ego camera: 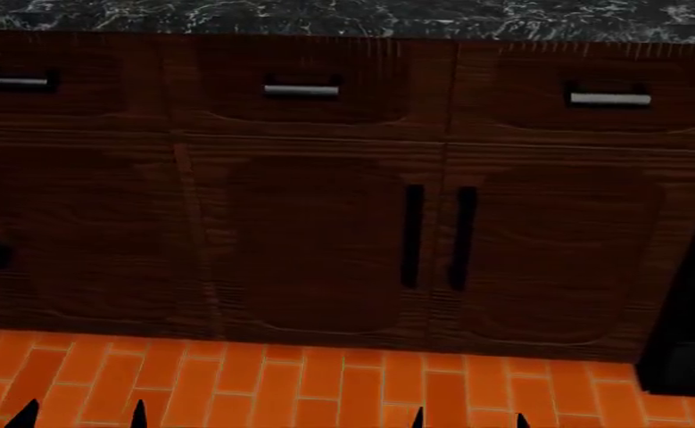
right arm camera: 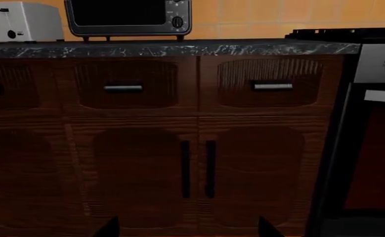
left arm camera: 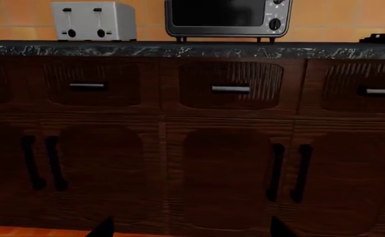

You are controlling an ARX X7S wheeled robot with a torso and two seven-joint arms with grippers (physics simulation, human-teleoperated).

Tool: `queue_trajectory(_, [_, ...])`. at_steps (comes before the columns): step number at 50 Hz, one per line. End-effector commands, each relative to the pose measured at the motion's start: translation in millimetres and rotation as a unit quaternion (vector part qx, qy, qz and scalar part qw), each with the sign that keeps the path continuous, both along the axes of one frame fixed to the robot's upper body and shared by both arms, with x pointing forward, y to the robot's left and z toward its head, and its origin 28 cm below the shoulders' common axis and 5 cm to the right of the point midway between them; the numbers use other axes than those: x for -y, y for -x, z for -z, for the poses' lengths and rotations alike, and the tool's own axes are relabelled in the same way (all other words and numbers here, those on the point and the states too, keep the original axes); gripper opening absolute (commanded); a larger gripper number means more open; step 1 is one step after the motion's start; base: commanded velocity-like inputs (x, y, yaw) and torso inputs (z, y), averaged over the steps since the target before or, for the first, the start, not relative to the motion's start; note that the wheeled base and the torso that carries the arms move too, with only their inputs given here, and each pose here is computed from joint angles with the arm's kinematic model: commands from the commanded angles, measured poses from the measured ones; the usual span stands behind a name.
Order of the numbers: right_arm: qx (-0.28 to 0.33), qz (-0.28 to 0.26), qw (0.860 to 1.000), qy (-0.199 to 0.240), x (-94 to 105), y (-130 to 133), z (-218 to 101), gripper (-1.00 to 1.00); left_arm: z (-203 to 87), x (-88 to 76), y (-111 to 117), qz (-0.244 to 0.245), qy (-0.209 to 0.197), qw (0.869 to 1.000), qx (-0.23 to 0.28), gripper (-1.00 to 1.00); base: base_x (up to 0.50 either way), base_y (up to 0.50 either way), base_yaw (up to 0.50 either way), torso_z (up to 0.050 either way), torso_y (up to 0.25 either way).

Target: Navigate to the stove.

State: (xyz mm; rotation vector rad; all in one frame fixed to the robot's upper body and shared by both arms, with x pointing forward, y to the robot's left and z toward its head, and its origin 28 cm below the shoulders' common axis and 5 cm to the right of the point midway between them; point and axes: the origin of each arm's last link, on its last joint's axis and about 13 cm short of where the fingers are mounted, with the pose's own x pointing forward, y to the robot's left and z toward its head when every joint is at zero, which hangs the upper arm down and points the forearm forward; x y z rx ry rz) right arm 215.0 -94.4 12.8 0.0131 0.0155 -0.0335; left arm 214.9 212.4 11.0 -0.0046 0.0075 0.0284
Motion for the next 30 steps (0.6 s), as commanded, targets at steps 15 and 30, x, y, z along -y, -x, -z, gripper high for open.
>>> queue_trajectory(15, [-0.003, 0.002, 1.000, 0.003, -0.4, 0.1, 0.1, 1.00, -0.3, -0.2, 0.8, 0.000, 0.000, 1.000, 0.000, 1.00, -0.50, -0.02, 0.00, 0.000, 0.000])
queue_trajectory(30, [-0.008, 0.003, 1.000, 0.002, -0.4, -1.4, 1.2, 1.00, 0.7, -0.3, -0.6, 0.000, 0.000, 1.000, 0.000, 1.00, -0.50, -0.02, 0.00, 0.000, 0.000])
